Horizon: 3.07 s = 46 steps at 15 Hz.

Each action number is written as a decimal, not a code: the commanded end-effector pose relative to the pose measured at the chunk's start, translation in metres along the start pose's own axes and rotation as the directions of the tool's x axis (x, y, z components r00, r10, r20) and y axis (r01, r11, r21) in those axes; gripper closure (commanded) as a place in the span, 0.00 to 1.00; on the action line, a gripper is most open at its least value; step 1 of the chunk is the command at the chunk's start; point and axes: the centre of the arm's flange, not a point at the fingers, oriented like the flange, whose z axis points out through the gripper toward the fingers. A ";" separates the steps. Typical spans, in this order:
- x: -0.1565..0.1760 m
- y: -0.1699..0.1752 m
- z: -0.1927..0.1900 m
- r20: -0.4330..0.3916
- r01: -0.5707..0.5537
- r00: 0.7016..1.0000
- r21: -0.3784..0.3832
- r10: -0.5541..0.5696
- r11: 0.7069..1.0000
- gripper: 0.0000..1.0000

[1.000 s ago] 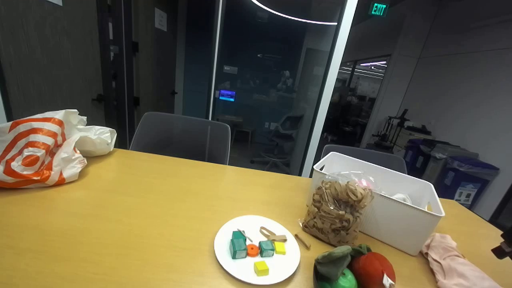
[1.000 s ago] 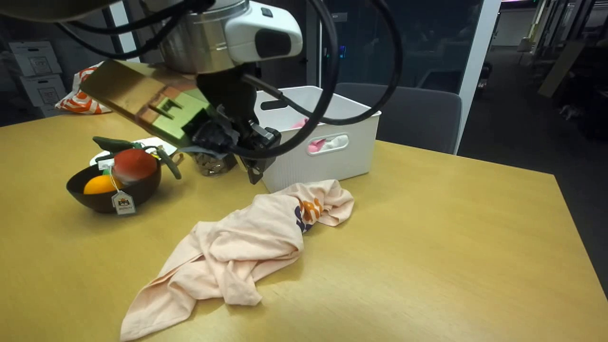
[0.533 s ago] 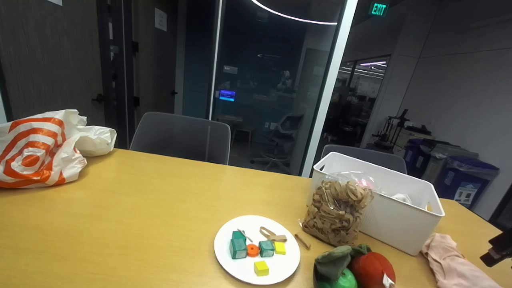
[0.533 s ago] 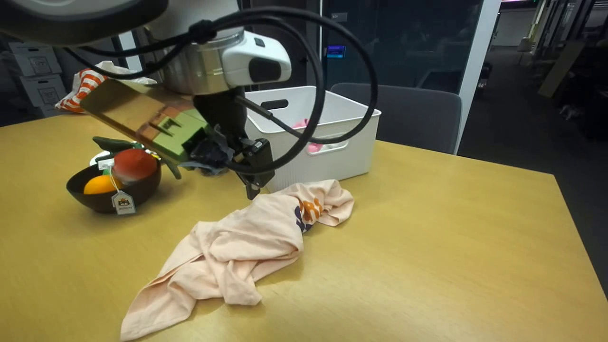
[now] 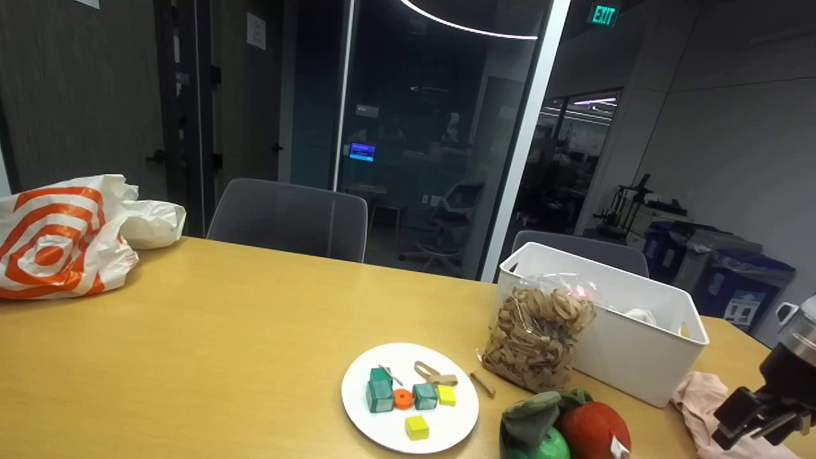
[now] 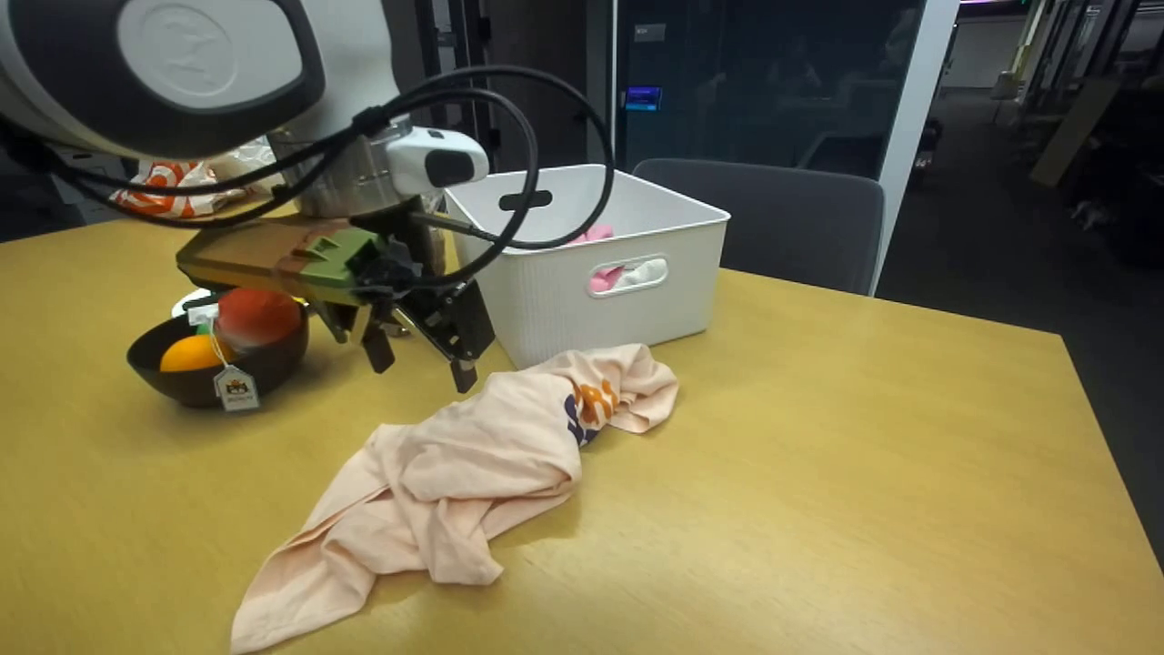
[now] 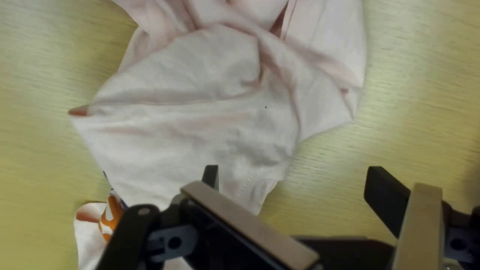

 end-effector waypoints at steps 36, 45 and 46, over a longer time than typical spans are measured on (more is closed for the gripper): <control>-0.004 -0.058 0.068 -0.120 -0.069 0.993 -0.569 0.000 0.820 0.42; -0.005 -0.059 0.064 -0.120 -0.076 0.993 -0.563 0.010 0.823 0.86; -0.005 -0.058 0.062 -0.124 -0.081 0.992 -0.566 0.013 0.820 0.84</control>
